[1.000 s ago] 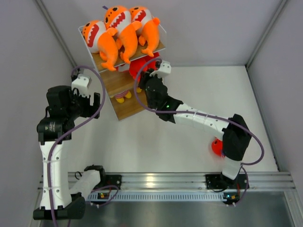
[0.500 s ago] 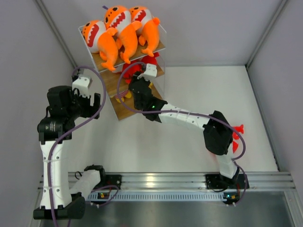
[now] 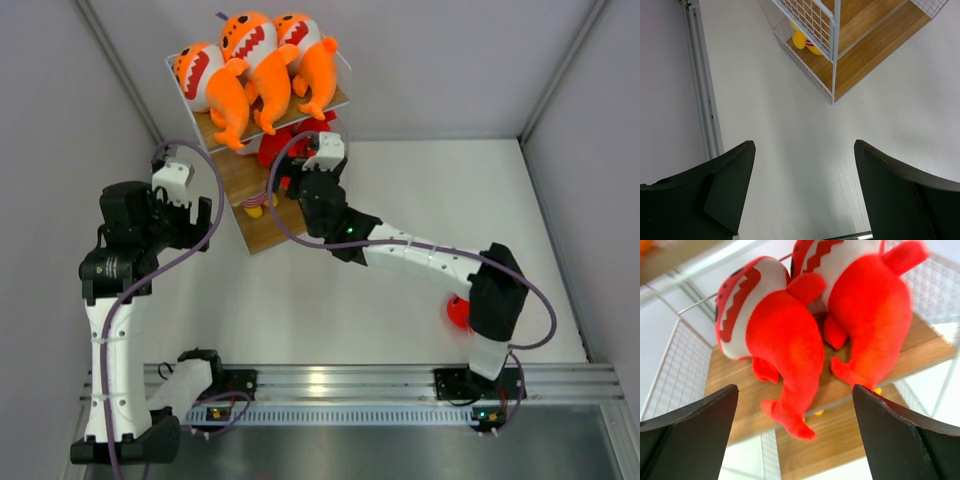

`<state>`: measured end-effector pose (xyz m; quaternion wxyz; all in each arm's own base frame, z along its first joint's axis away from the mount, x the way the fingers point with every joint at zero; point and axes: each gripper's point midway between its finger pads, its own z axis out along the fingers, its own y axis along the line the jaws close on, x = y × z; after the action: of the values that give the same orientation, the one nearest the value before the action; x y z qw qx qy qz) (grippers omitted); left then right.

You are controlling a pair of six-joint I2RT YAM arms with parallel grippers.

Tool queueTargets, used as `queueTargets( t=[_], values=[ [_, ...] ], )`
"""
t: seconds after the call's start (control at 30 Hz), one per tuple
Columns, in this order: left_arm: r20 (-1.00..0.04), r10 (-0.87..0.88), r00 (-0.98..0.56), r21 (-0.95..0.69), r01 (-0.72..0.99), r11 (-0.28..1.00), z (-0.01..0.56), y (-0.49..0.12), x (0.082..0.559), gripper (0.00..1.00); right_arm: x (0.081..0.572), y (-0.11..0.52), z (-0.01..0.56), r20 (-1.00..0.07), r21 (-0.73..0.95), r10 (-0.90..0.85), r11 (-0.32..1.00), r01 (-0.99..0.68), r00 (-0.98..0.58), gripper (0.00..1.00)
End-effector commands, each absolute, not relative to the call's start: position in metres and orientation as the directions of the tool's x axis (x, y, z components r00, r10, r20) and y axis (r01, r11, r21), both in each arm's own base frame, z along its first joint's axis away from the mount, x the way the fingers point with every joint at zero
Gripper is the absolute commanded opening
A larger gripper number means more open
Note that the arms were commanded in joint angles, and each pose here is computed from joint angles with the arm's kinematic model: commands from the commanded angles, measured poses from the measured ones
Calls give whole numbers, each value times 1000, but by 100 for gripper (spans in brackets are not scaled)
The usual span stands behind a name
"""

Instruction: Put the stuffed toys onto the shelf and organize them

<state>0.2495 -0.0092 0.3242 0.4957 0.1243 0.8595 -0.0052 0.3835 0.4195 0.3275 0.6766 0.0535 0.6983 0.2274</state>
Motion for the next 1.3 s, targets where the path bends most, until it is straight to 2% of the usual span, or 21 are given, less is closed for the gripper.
queueTargets(
  t=[0.0, 0.03, 0.07, 0.17, 0.23, 0.3, 0.33, 0.43, 0.5, 0.53, 0.6, 0.63, 0.7, 0.8, 0.87, 1.0, 1.1, 1.13, 1.2, 1.23, 1.27],
  values=[
    [-859, 216, -464, 129, 213, 969, 328, -7, 251, 86, 348, 384, 401, -924, 367, 383, 865, -342, -22, 99],
    [-859, 219, -463, 131, 215, 968, 328, -7, 251, 86, 342, 375, 386, -950, 306, 311, 887, -346, -43, 99],
    [-859, 218, -463, 130, 215, 968, 328, -7, 251, 86, 331, 356, 402, -949, 306, 314, 886, -349, -34, 99],
    [-861, 213, -461, 124, 216, 968, 329, -8, 251, 86, 312, 312, 394, -962, 272, 258, 906, -325, -87, 99],
    [-863, 211, -459, 121, 217, 969, 329, -9, 251, 86, 313, 284, 357, -960, 259, 210, 919, -297, -187, 99],
    [-862, 214, -459, 124, 218, 968, 329, -9, 250, 86, 320, 230, 323, -923, 308, 252, 937, -166, -290, 99],
    [-861, 214, -460, 124, 217, 968, 328, -8, 250, 86, 319, 209, 283, -900, 294, 236, 949, -110, -366, 99],
    [-860, 217, -462, 129, 215, 968, 327, -8, 249, 86, 313, 115, 207, -806, 302, 359, 933, 194, -470, 99],
    [-858, 219, -464, 129, 218, 967, 325, -8, 248, 86, 291, 42, 158, -759, 275, 490, 839, 470, -430, 99],
    [-857, 218, -467, 127, 219, 968, 324, -8, 248, 86, 281, 14, 148, -754, 286, 557, 755, 590, -347, 99],
    [-858, 218, -465, 126, 220, 967, 324, -9, 246, 86, 263, -24, 135, -754, 316, 609, 663, 679, -244, 99],
    [-858, 219, -464, 127, 222, 967, 323, -9, 246, 86, 258, -31, 141, -760, 355, 622, 641, 680, -190, 99],
    [-854, 219, -472, 124, 223, 967, 320, -9, 246, 86, 252, -36, 134, -760, 356, 626, 627, 693, -176, 99],
    [-854, 217, -472, 119, 229, 966, 320, -10, 246, 86, 246, -36, 119, -741, 297, 628, 625, 722, -238, 99],
    [-856, 216, -470, 116, 232, 966, 320, -11, 246, 86, 243, -25, 95, -690, 239, 637, 649, 722, -344, 99],
    [-852, 218, -476, 124, 222, 967, 318, -9, 246, 86, 236, 23, 46, -484, 297, 706, 689, 661, -517, 100],
    [-850, 220, -478, 129, 215, 968, 318, -7, 245, 86, 225, 44, 24, -374, 321, 717, 695, 644, -588, 93],
    [-849, 221, -479, 130, 216, 968, 317, -7, 245, 86, 223, 49, 22, -358, 332, 713, 701, 631, -603, 76],
    [-849, 221, -480, 125, 222, 967, 316, -8, 245, 86, 227, 70, 22, -325, 418, 702, 708, 569, -634, 53],
    [-848, 220, -482, 122, 225, 967, 316, -9, 246, 86, 227, 80, 23, -300, 453, 699, 703, 548, -649, 32],
    [-846, 219, -486, 119, 228, 966, 315, -9, 247, 86, 234, 92, 28, -306, 491, 685, 708, 507, -661, 24]
  ],
)
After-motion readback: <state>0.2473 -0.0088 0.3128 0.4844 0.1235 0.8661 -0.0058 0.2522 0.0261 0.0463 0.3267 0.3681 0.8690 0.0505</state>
